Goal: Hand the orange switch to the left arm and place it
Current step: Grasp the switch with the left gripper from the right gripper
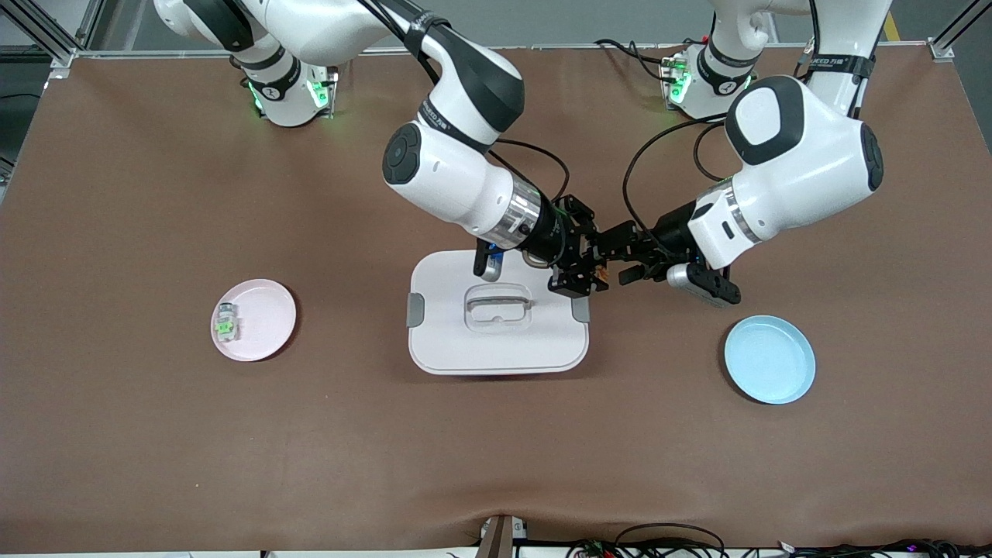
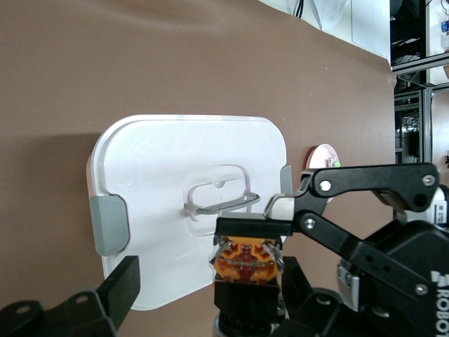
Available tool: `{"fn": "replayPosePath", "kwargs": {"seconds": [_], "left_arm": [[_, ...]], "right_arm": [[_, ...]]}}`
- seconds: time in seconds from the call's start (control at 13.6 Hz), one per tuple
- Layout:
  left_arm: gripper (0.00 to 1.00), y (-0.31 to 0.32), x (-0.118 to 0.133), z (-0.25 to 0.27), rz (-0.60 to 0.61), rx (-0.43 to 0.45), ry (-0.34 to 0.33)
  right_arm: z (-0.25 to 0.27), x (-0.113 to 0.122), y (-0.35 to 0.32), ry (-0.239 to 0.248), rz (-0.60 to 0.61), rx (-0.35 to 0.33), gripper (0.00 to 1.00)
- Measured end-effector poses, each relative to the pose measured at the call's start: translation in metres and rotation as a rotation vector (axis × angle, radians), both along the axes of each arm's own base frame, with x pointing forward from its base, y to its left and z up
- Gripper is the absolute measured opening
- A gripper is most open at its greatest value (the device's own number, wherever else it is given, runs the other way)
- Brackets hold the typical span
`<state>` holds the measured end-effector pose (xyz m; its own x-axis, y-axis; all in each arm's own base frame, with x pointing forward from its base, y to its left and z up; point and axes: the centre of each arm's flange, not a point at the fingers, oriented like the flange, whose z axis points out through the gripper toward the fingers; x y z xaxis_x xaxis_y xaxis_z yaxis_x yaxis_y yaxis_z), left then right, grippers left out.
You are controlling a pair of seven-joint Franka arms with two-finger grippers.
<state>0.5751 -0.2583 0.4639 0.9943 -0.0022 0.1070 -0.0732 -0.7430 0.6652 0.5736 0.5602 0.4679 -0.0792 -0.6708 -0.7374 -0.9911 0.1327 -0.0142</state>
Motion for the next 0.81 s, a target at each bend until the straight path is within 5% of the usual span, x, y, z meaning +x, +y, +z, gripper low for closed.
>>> {"fn": "replayPosePath", "kwargs": {"seconds": [0.15, 0.44, 0.81], "left_arm": [[0.83, 0.0, -0.001, 0.001, 0.003, -0.007, 0.001], [0.39, -0.004, -0.004, 0.01, 0.005, -0.019, -0.003], [0.39, -0.004, -0.004, 0.012, 0.006, -0.021, -0.007]], "right_arm": [[0.0, 0.0, 0.0, 0.007, -0.002, 0.005, 0.73], [-0.006, 0.0, 0.002, 0.015, -0.001, 0.006, 0.73], [-0.004, 0.0, 0.002, 0.012, -0.002, 0.008, 0.73]]}}
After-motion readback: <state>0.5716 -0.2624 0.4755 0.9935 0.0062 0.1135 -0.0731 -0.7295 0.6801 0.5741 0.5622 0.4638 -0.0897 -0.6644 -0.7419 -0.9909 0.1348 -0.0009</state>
